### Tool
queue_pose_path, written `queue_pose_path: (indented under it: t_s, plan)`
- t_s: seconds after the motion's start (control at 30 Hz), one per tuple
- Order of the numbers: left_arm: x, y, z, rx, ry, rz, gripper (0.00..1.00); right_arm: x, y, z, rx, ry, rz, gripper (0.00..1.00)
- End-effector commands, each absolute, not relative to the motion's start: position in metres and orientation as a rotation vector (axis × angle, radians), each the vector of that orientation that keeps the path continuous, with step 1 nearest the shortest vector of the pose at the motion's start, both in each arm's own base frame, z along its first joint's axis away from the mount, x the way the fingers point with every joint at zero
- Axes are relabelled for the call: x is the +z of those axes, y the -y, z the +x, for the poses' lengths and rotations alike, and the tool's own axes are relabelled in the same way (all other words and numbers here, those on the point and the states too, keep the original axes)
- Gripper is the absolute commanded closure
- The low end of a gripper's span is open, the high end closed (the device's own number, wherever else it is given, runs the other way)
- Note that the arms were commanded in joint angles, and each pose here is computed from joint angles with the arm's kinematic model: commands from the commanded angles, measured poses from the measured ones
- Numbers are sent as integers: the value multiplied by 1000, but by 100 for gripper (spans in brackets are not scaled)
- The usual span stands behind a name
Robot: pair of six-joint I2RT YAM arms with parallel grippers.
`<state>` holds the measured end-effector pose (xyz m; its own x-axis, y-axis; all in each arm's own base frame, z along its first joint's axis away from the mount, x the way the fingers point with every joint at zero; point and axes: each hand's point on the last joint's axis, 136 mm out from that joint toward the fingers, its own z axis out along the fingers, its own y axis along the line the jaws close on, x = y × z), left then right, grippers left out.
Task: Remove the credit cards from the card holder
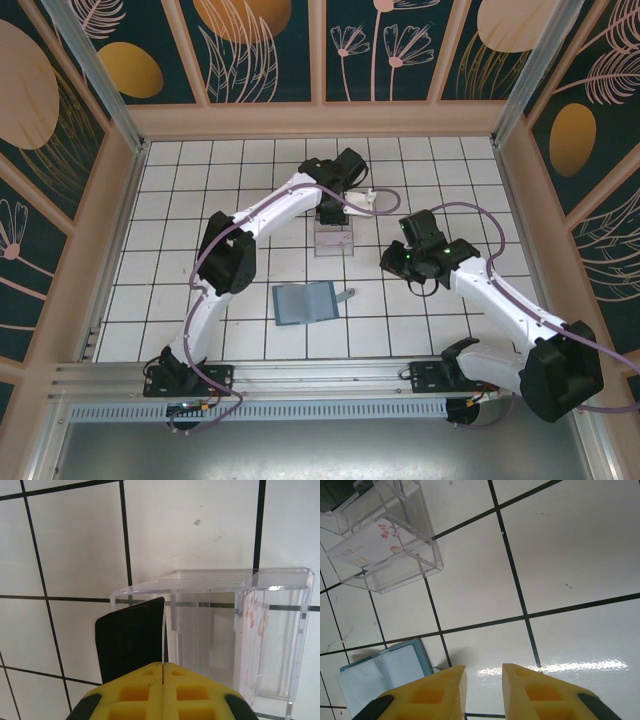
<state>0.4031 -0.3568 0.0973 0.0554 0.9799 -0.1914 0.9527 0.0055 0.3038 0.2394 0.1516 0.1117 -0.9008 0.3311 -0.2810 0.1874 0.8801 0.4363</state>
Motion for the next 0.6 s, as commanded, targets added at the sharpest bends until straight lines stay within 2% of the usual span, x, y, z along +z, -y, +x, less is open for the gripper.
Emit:
queue_pose_path:
  t_s: [0.0,0.13,0.43,0.57]
  plan:
    - [104,353,420,150,-1921,1957,88,113,-151,242,584,-2691,406,74]
    - [113,353,430,173,-1910,1911,72,114,-151,242,583,-2690,405,74]
    - [140,353,452,189,-1894,1748,61,116,-146,247,545,-2669,403,74]
    - [163,344,464,184,-1905,1577,45,116,-131,255,451,-2643,399,71]
